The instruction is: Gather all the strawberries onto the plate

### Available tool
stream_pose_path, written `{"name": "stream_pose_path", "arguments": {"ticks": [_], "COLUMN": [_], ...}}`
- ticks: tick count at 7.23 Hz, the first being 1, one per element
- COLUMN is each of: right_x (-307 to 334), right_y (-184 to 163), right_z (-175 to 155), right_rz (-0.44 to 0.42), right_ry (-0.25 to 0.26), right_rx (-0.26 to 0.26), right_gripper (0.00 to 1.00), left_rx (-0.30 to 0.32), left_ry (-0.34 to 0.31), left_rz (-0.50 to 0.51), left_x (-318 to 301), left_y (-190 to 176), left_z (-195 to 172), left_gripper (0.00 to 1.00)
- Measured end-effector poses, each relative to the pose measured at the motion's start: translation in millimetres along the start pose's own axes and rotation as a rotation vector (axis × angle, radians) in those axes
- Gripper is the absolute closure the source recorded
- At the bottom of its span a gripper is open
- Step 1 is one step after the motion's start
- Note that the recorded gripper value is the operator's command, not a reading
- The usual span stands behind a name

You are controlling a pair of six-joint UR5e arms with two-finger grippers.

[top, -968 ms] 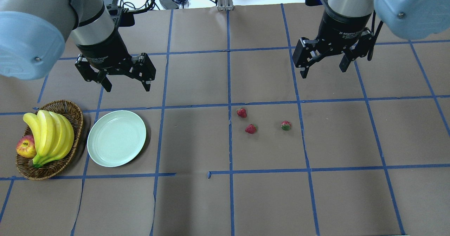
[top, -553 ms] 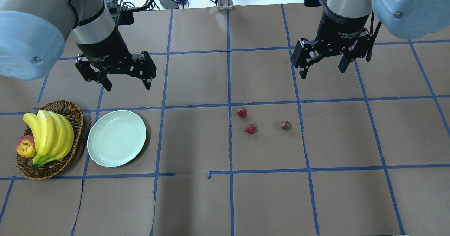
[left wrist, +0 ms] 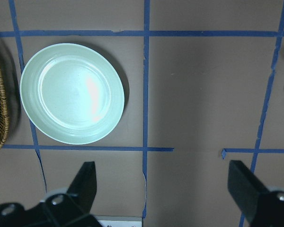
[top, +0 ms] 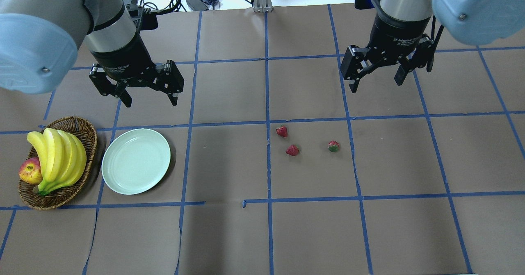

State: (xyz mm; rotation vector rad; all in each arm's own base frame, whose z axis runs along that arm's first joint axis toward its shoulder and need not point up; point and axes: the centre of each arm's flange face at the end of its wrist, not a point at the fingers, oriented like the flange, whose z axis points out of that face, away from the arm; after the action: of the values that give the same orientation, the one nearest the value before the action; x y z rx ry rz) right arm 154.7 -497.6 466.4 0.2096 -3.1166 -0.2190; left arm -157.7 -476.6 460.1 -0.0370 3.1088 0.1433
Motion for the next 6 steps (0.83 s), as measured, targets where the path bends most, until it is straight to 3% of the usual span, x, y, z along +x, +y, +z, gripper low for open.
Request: {"name": "stream_pose_path", "arguments": {"ticks": [6], "right_x": [-1.6], "right_y": [-0.2], "right_z": [0.9], "right_rz": [-0.002], "right_ry": [-0.003], "right_rx": [-0.001], "right_gripper": [0.0], "left_rx": [-0.005], "left_ry": [0.003], "left_rz": [0.0], "left_x": [-0.2], "left_y": [-0.4], "left_z": [2.1], "left_gripper": [0.0]}}
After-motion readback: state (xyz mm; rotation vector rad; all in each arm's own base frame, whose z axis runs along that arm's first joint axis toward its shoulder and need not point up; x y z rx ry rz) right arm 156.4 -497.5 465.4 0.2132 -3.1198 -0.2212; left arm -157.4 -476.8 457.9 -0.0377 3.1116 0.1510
